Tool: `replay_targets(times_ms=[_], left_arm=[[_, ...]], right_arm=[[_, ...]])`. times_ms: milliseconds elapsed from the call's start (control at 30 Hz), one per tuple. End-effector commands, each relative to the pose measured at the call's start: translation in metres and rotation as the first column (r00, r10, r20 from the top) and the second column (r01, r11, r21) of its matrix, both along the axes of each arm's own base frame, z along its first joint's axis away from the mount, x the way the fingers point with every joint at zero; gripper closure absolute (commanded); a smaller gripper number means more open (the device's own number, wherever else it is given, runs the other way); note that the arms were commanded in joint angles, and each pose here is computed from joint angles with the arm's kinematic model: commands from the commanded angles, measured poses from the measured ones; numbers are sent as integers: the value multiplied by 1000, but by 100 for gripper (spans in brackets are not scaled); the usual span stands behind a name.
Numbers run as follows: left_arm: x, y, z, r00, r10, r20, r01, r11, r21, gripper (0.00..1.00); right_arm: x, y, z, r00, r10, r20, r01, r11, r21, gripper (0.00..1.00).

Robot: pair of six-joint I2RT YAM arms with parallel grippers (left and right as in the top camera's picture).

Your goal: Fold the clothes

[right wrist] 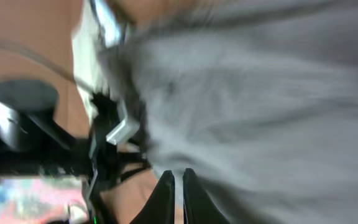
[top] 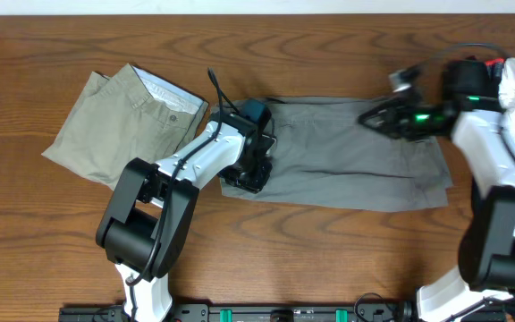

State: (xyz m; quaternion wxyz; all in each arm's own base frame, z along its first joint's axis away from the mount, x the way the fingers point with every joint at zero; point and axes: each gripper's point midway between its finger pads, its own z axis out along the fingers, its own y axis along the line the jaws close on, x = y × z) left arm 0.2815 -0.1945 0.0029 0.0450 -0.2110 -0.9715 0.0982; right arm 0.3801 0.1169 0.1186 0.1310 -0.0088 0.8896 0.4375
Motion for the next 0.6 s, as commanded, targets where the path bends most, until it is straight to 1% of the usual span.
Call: replay_targets(times_ms=[0, 167, 267, 300, 367, 500, 567], left_arm=[[-12, 25, -26, 998, 10, -61, -2, 992, 123, 69], [-12, 25, -26, 998, 10, -60, -3, 992, 122, 69], [-12, 25, -26, 998, 10, -59, -3, 993, 122, 69], [-12, 25, -26, 998, 10, -59, -2, 993, 122, 69], [-12, 25, -26, 998, 10, -60, -2, 993, 122, 69], [-15, 26, -25, 997, 10, -72, -1, 992, 129, 69], [-18, 28, -25, 996, 10, -83, 1, 991, 135, 69]], right_arm=[[-28, 43, -37, 988, 133, -72, -135, 990, -26, 94], [-46, 87, -73, 964, 210, -164, -215, 977, -13, 94], [-43, 110, -99, 953, 162, -255, -166, 986, 6, 94], [-38, 118, -107, 951, 130, -281, -131, 991, 16, 94], [-22, 131, -121, 957, 86, -276, -79, 996, 39, 94], [18, 130, -158, 934, -136, -331, 150, 988, 19, 95], [36, 120, -171, 921, -222, -319, 236, 972, 5, 95]])
